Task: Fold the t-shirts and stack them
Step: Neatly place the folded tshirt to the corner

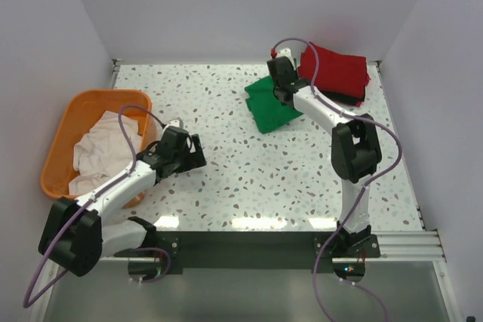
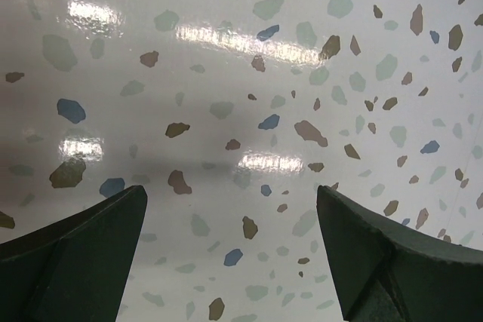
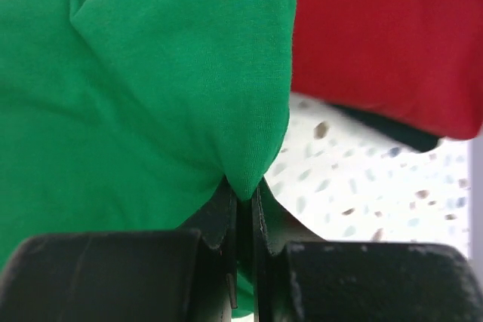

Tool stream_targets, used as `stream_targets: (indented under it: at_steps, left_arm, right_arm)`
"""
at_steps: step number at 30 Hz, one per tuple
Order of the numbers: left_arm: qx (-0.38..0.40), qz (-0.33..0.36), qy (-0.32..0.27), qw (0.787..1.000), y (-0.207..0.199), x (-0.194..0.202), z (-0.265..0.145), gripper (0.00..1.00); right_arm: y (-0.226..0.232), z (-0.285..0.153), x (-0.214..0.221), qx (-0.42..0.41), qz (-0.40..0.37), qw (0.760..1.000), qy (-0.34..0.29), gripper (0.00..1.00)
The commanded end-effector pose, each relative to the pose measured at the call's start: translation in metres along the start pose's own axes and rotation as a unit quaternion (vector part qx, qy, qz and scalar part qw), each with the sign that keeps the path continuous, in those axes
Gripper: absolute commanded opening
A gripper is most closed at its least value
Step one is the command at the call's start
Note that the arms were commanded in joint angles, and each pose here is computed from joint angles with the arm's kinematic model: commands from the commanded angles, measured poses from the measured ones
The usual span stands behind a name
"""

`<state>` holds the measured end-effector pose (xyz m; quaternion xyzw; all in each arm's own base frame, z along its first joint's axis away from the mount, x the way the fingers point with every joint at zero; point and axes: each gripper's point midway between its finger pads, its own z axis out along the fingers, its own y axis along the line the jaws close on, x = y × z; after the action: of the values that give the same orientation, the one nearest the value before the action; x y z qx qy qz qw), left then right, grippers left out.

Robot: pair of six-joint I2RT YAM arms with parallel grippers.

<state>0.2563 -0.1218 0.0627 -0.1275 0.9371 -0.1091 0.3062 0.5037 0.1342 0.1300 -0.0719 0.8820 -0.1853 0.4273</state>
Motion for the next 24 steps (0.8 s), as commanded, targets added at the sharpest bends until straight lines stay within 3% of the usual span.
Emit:
stream_targets:
  at_steps: [1,13,24]
  left_arm:
    - [-0.014,0.013,-0.031,0.999,-0.003,-0.024,-0.003,1.0]
    - [-0.018,0.018,-0.021,0.999,-0.006,-0.024,0.007,1.0]
    - [-0.014,0.028,-0.037,0.999,-0.006,-0.031,-0.002,1.0]
  right_arm:
    - [-0.044,-0.002,-0.043,0.079,-0.016,0.996,-0.028,0.0]
    - [-0.116,0.011,-0.093,0.147,0.017,0.988,-0.047,0.0]
    - [-0.144,-0.006,-0.136,0.121,0.058,0.987,-0.087,0.0]
